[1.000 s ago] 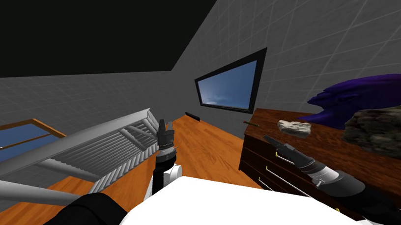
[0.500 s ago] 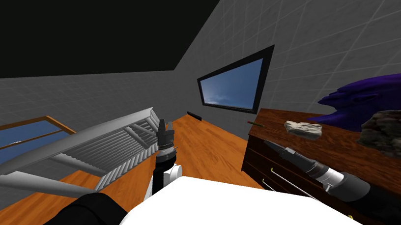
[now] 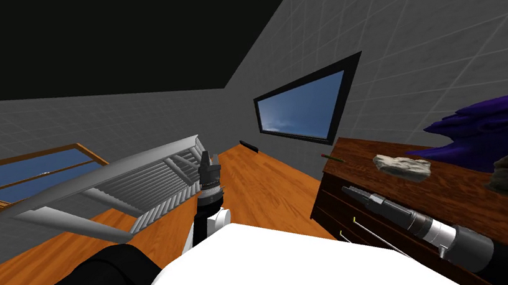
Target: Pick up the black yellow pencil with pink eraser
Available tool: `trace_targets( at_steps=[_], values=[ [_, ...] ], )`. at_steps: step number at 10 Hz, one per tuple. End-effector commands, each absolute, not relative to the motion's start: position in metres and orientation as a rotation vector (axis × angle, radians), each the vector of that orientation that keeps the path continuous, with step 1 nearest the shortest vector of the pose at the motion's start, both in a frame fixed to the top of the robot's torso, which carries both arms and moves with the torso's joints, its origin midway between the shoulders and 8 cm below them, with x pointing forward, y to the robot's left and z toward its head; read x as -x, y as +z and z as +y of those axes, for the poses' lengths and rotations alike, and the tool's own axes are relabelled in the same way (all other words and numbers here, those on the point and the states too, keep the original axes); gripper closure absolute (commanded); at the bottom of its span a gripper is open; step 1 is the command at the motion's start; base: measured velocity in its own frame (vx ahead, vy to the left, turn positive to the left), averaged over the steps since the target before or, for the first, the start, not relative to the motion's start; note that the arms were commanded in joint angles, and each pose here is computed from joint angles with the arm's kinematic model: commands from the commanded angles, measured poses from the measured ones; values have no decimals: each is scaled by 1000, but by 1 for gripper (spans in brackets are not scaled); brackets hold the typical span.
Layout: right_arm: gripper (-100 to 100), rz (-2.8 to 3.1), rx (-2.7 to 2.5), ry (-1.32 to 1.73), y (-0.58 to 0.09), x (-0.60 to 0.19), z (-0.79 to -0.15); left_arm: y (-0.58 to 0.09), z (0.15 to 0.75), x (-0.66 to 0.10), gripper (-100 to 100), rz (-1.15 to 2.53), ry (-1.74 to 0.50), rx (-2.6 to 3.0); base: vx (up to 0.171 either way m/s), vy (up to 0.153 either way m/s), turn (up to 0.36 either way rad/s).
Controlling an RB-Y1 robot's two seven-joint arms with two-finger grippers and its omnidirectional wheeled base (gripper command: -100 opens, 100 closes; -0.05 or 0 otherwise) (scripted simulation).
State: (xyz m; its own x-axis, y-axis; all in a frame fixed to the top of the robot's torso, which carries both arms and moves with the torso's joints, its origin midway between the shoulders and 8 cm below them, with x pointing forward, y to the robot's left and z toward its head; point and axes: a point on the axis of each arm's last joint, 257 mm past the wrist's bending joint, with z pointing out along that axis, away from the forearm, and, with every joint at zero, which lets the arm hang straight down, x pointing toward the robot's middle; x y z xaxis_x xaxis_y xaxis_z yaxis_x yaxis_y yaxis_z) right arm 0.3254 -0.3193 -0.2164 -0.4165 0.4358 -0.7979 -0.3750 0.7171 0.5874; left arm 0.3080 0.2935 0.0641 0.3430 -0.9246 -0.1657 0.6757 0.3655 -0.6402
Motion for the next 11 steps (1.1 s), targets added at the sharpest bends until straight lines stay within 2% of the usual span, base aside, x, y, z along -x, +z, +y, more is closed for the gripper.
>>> trace_targets(
  at_steps=[1, 8, 11],
  values=[
    [-100, 1839, -9, 866, -223, -324, -325, 64, 293, -308, 0, 563, -1101, 515, 13, 49, 68],
    [-100, 2022, 127, 740, -252, -311, -367, 64, 294, -308, 0, 563, -1101, 515, 16, 37, 48],
    [-100, 2155, 209, 629, -274, -296, -408, 64, 294, -308, 0, 563, -1101, 515, 40, 53, 94]
  ],
)
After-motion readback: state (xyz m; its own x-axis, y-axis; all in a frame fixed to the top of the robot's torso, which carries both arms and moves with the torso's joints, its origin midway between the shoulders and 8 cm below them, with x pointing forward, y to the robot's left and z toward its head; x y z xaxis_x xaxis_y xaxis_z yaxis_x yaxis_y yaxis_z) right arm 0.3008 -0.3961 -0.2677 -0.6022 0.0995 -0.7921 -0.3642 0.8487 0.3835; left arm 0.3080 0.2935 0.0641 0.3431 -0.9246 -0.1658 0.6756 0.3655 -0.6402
